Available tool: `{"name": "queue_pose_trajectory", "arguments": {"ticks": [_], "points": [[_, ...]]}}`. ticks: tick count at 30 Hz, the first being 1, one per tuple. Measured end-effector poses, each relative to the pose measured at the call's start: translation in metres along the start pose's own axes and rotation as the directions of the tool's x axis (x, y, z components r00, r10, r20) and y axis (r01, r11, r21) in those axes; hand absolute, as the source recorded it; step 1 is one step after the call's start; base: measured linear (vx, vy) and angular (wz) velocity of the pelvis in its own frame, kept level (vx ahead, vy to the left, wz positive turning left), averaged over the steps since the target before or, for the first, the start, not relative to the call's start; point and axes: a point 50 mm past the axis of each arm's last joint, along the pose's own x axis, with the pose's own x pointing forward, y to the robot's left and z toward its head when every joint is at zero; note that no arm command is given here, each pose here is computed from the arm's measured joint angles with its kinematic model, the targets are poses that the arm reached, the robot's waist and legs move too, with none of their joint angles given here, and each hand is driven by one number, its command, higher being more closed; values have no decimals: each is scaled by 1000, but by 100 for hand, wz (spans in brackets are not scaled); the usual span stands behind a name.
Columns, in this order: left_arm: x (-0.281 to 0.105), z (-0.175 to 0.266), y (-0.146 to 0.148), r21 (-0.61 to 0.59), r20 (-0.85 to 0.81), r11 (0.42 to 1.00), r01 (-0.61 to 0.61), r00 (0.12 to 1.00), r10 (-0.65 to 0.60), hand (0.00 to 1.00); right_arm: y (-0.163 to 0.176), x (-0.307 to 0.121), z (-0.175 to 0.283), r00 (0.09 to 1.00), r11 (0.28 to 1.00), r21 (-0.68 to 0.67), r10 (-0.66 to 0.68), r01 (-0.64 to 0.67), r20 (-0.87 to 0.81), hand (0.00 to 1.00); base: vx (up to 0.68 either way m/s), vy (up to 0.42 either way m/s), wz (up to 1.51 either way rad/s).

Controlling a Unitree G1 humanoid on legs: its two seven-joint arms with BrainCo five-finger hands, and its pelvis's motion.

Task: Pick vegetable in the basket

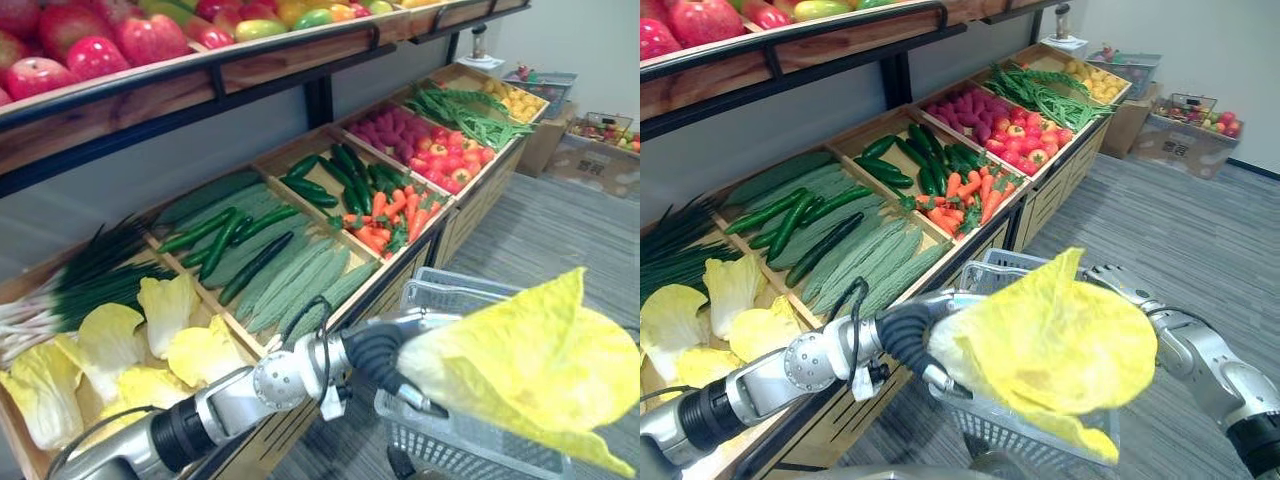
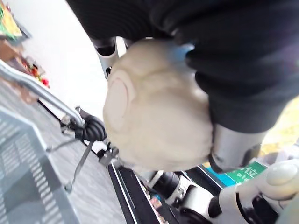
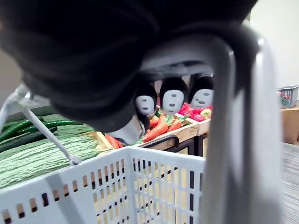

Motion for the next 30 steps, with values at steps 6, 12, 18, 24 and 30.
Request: {"name": "queue_pose_trajectory", "arguments": {"ticks": [6, 12, 18, 24, 30], "points": [[-8, -21, -14, -4, -107, 990, 139, 985, -138, 100, -7, 1, 8, 999, 997, 72, 27, -31, 47, 100, -64, -17, -28], [-15, -54, -18, 134, -266, 949, 285, 933, -242, 100, -24, 5, 38, 981, 972, 236, -36, -10, 189, 100, -48, -25, -11], [-15, -78, -17, 243, -367, 898, 366, 892, -264, 100, -25, 7, 64, 950, 943, 324, -32, -75, 311, 100, -52, -20, -2], [-14, -101, -16, 280, -449, 877, 391, 860, -240, 100, -21, 8, 64, 950, 928, 347, 20, -133, 312, 100, -56, -25, -3], [-12, -116, -7, 367, -509, 834, 411, 839, -190, 100, -20, 8, 64, 947, 910, 376, 50, -173, 316, 100, -58, -27, -3]]}}
